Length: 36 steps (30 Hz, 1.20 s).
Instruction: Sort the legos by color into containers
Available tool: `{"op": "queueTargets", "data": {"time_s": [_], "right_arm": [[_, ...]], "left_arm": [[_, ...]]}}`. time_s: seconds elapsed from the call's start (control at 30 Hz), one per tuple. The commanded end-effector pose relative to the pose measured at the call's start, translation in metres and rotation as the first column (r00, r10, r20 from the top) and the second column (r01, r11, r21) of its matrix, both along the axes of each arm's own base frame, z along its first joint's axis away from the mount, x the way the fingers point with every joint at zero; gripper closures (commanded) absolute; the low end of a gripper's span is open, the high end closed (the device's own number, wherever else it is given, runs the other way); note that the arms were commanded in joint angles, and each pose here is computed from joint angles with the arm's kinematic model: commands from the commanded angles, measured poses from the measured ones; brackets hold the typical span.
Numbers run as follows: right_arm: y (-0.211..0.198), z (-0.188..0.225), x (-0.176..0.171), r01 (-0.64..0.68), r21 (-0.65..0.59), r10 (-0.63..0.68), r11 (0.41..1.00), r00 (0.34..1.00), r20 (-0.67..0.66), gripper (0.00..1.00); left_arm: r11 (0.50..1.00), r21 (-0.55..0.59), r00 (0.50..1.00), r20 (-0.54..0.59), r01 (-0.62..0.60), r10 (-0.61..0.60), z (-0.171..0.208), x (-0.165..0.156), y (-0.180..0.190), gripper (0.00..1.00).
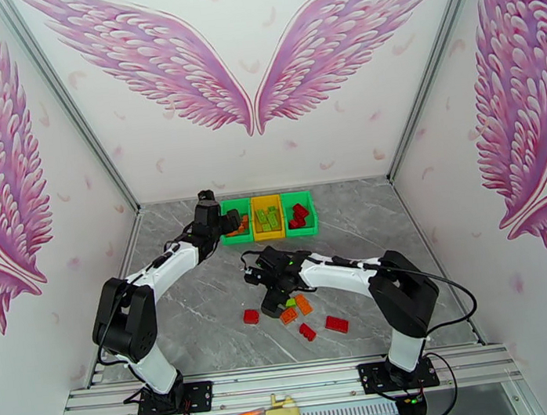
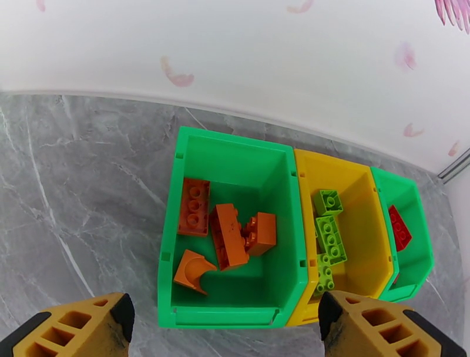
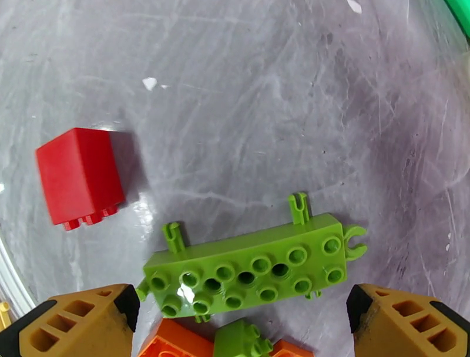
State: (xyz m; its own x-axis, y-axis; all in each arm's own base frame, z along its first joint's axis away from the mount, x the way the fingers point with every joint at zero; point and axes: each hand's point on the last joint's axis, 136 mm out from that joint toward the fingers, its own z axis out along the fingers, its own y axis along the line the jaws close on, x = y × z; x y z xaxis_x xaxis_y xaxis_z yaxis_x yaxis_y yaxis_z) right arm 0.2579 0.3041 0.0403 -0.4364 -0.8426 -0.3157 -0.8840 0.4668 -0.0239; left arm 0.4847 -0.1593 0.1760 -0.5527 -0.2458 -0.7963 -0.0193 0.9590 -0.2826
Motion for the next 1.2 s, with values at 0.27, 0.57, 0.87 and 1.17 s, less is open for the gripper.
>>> {"op": "queueTargets", "data": {"time_s": [0.27, 0.57, 0.87, 1.17], "right_arm": [[-0.025, -0.002, 0.047, 0.121, -0.059, -0.115, 0.991, 0.989, 0.095, 0.01], [-0.046, 0.031, 0.078, 0.421, 0.131, -0.433, 0.897, 0.898, 0.081, 0.01], [-0.024, 0.028, 0.076, 0.75, 0.307, -0.781, 0.586, 0.623, -0.033, 0.03], [-0.016, 0.005, 0.067, 0.821, 0.224, -0.847, 0.526, 0.531, 0.043, 0.14]], "left_arm": [[1.0, 0.0, 1.0, 0.021, -0.01, 0.01, 0.012, -0.007, 0.01, 0.13], [1.0, 0.004, 1.0, 0.018, -0.018, 0.018, 0.009, -0.01, 0.016, 0.12], [1.0, 0.01, 1.0, 0.017, -0.024, 0.023, 0.006, -0.013, 0.02, 0.12], [0.999, 0.026, 0.999, 0.023, -0.045, 0.044, 0.007, -0.016, 0.029, 0.12]]}}
